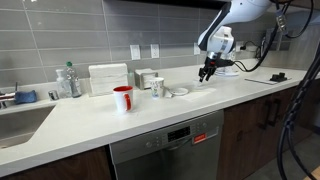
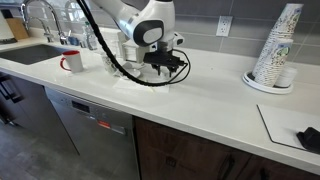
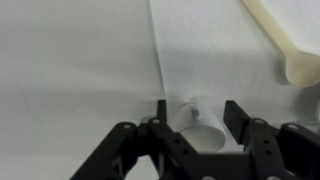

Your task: Pour the content of the cup onto the plate

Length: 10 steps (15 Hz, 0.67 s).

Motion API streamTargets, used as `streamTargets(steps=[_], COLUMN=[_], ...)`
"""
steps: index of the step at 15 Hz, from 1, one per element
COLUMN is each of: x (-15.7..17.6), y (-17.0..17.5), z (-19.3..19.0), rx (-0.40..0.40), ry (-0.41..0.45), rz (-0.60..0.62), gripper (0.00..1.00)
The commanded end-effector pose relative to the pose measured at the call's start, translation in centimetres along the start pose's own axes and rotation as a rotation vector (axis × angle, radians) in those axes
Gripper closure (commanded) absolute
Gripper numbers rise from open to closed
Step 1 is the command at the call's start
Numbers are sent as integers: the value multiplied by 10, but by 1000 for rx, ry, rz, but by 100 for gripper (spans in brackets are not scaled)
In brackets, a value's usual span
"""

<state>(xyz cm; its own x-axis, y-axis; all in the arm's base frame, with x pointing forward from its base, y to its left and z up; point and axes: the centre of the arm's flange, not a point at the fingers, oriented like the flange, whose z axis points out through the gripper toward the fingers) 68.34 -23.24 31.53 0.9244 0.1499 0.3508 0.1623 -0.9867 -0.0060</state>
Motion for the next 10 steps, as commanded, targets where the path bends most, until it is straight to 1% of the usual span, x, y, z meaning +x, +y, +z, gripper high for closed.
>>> streamTargets(steps=[1, 2, 4, 5, 6, 8, 10], x=[7, 7, 9, 9, 10, 11, 12], y=[10, 9, 9, 8, 8, 7, 5], z=[12, 13, 16, 17, 18, 21, 23], rx=[-6, -8, -8, -12, -12, -13, -8], ry=[-8, -11, -19, -21, -24, -29, -34], rz=[-40, -47, -62, -70, -77, -91, -104], gripper=[55, 60, 58, 60, 60, 65, 65])
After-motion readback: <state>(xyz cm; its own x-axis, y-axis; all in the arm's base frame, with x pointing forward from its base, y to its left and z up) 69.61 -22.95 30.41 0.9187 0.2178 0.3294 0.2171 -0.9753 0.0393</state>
